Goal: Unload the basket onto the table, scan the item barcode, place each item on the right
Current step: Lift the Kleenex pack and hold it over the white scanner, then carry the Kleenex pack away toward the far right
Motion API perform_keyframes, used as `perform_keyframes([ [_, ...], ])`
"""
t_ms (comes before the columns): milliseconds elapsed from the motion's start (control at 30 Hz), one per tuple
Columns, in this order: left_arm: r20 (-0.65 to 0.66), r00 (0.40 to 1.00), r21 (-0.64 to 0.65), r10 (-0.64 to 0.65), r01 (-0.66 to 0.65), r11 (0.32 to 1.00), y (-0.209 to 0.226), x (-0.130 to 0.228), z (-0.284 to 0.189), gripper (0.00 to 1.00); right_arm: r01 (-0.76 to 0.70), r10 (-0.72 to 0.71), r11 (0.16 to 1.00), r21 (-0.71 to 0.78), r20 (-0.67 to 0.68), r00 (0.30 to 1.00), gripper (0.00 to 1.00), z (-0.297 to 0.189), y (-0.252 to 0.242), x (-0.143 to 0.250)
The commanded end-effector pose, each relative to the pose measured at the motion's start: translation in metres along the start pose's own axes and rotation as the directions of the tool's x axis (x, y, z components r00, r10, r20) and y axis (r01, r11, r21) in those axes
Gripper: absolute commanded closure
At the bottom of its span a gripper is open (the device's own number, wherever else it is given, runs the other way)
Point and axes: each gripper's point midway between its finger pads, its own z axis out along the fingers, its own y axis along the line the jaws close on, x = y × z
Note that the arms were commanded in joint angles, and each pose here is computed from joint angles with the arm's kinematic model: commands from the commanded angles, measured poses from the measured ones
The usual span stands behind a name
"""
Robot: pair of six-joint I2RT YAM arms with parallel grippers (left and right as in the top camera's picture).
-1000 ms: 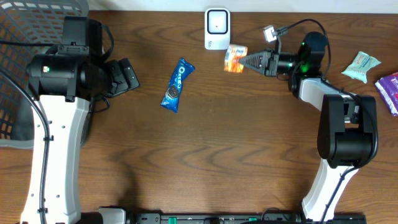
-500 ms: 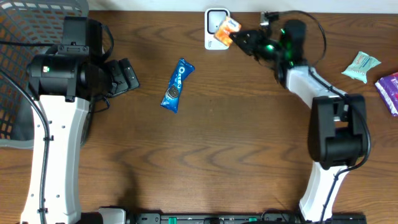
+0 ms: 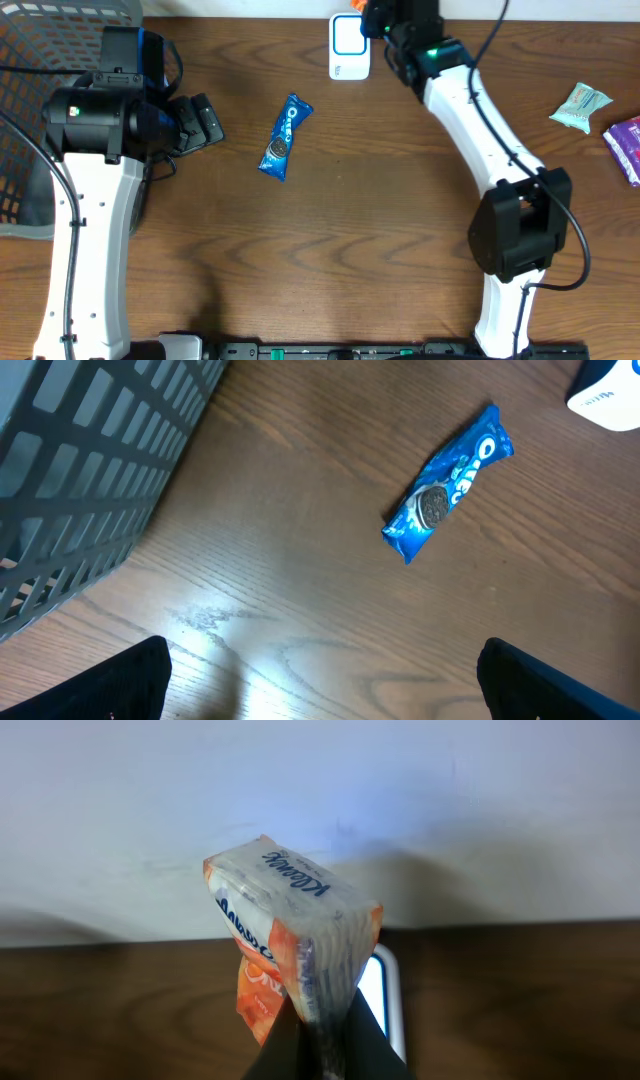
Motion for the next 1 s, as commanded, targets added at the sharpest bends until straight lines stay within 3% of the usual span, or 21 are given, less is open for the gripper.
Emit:
perform_keyframes([
  [0, 0.003, 1.0, -0.018, 0.002, -0.002, 1.0, 0.004, -0.002, 0.001, 0.02, 0.166, -0.172, 0.972, 0.169, 0.025, 0.985, 0.99, 0.012, -0.018, 0.005],
  [400, 0.003, 1.0, -0.018, 0.002, -0.002, 1.0, 0.004, -0.002, 0.001, 0.02, 0.386, -0.377, 0.905, 0.181, -0.082, 0.923, 0.99, 0.036, -0.021, 0.041],
  [967, 0.003, 1.0, -0.018, 0.002, -0.002, 1.0, 0.004, -0.002, 0.001, 0.02, 0.459, -0.394, 0.88, 0.12, -0.356, 0.847, 0.99, 0.066, -0.027, 0.091],
])
